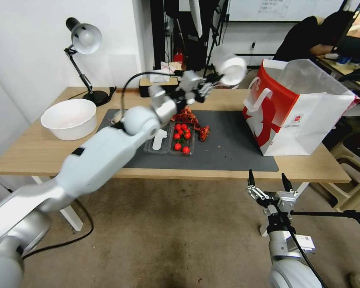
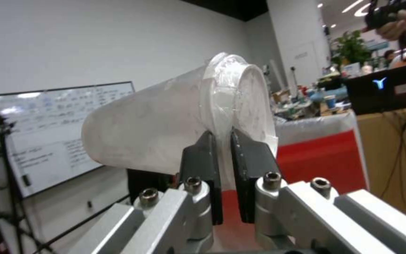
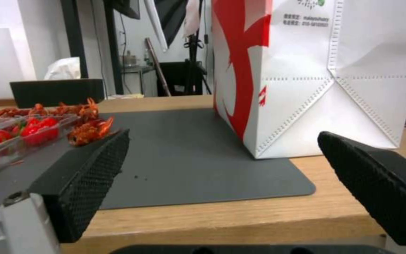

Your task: Pick up the trash from the table and place it into the takeout bag.

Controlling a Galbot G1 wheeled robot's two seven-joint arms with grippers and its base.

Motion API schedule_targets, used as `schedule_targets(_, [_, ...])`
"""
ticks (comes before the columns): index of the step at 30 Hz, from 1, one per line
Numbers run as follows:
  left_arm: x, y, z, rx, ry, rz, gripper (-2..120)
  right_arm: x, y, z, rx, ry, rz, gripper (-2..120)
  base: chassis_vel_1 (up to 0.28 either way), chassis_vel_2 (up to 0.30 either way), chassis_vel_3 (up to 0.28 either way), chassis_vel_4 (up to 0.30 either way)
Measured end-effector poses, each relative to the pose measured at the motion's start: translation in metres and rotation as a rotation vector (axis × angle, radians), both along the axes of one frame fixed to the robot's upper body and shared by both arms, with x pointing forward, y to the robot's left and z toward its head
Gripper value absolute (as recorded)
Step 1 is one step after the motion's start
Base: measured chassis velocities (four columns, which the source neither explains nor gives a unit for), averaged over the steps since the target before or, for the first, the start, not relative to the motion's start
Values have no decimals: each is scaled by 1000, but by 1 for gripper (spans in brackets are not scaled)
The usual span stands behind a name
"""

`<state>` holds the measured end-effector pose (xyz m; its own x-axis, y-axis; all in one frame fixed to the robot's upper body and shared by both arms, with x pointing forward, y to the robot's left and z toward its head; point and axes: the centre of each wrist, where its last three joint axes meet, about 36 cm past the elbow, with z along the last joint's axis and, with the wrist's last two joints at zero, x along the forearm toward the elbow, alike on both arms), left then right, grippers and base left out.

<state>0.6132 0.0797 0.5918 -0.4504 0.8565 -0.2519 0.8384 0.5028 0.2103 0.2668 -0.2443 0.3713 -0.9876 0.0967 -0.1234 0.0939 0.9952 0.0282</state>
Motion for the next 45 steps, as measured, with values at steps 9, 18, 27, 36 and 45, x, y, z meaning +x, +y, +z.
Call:
schedule_targets(9, [10,-43,11,20,-5,-53,5,1,-1,-1,1,2,-10,100,0,0,0,0])
schedule_targets(18, [19,-92,23,41,-11,-100,5,3,2,-2,15,-2,-20,100,0,0,0,0])
schedule_targets(27, [22,-135,11,91,1,-132,5,3,1,-1,18,-8,-27,100,0,0,0,0])
schedule_targets(36, [23,-145,6,95,8,-113,20,3,2,0,23,-13,-30,100,0,0,0,0])
schedule_targets(45, [25,-139,3,92,16,-86,52,3,2,0,23,-14,-32,100,0,0,0,0])
